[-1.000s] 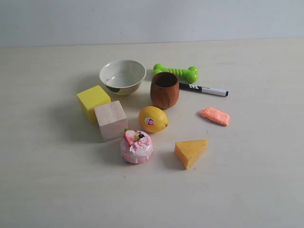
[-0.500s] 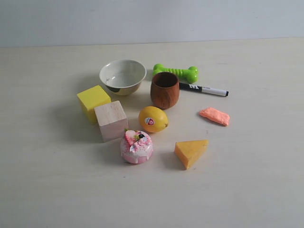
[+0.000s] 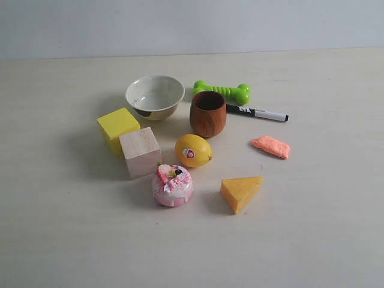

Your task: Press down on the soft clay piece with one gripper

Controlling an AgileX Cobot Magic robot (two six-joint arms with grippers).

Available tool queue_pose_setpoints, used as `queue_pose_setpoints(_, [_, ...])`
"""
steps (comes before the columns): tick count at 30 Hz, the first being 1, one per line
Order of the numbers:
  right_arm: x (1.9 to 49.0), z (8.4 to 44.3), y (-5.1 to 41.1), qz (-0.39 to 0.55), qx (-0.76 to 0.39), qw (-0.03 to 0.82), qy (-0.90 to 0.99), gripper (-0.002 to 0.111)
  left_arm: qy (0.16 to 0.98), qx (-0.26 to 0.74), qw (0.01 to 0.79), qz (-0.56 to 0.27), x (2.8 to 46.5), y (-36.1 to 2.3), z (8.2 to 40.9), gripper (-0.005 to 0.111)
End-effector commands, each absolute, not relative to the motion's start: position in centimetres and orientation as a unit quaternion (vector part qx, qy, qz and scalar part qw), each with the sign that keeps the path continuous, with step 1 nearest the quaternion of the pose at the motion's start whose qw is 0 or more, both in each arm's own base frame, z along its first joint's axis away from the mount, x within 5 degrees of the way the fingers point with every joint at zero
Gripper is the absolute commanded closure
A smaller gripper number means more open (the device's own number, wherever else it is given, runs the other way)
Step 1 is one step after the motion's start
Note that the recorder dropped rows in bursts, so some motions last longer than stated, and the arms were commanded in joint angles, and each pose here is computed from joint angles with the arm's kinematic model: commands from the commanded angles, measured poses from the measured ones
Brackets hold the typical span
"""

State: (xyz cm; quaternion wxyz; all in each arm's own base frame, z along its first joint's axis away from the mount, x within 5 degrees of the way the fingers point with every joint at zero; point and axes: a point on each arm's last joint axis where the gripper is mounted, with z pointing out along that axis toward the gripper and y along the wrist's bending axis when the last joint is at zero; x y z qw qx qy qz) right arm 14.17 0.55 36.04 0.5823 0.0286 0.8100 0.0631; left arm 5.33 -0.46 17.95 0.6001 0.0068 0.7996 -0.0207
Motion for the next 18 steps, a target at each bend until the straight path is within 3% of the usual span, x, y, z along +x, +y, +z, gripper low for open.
queue_pose_setpoints(1, [17.6,35.0,2.1,0.071,-0.039,0.46,0.884,0.108,0.795,0.006,0.607,-0.024,5.3,-0.5,18.1,0.107])
queue_pose_setpoints(10, [23.2,29.2,4.7,0.083,-0.079,0.3,0.947,0.108,0.795,0.006,0.607,-0.024,5.3,-0.5,18.1,0.107])
queue_pose_setpoints(18, [24.7,28.1,5.0,0.094,-0.062,0.305,0.946,0.108,0.795,0.006,0.607,-0.024,5.3,-0.5,18.1,0.107])
